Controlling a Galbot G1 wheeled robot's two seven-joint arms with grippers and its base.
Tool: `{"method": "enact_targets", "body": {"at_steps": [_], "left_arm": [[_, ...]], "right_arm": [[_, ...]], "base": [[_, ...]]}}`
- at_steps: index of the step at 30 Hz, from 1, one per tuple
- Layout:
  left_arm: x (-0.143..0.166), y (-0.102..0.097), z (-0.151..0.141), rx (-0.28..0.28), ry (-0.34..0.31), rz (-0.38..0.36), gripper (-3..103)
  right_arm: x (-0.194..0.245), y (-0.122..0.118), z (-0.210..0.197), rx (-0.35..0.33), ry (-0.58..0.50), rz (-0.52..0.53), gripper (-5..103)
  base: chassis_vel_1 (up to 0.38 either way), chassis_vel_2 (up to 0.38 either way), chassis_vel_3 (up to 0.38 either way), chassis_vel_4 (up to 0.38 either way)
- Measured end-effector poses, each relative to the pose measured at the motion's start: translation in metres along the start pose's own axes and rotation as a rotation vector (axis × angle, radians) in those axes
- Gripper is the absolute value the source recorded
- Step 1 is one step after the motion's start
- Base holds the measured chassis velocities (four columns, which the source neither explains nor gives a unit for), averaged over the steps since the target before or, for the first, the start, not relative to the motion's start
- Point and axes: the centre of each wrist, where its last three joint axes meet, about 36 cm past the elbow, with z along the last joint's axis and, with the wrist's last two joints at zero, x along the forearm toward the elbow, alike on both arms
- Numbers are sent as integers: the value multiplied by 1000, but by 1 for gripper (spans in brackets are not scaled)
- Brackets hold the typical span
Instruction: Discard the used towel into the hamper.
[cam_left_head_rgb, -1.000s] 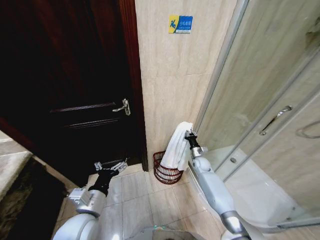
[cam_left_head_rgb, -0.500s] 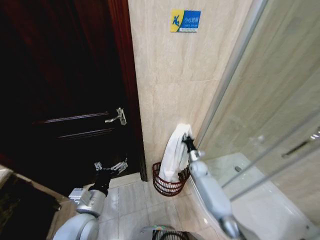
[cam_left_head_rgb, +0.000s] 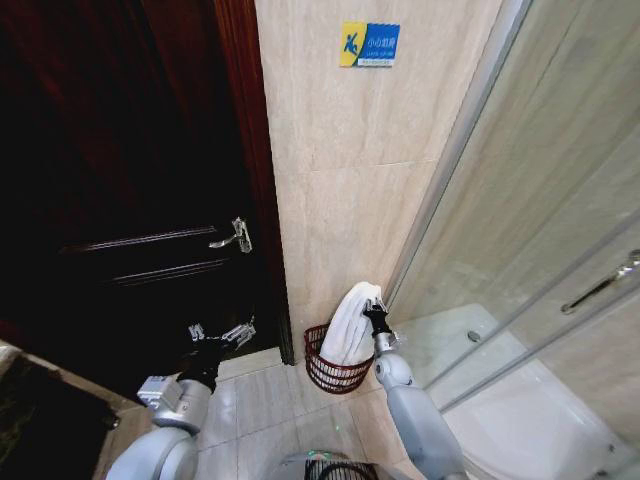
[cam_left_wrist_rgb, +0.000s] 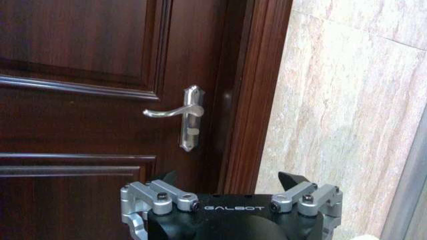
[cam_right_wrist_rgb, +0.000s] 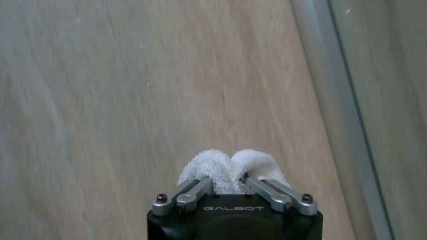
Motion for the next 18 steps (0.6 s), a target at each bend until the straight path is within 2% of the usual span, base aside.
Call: {"method": "enact_targets", "body": {"at_steps": [10, 15, 18], "left_arm": [[0, 0, 0, 0, 0, 0, 100], [0, 0, 0, 0, 0, 0, 100], [0, 0, 0, 0, 0, 0, 100]], "right_arm": [[18, -5, 46, -24, 199, -4, 9], [18, -6, 52, -33, 227, -9, 9], [16, -16, 66, -13, 285, -15, 9]], "base": [[0, 0, 0, 0], [0, 0, 0, 0], [0, 0, 0, 0]]}}
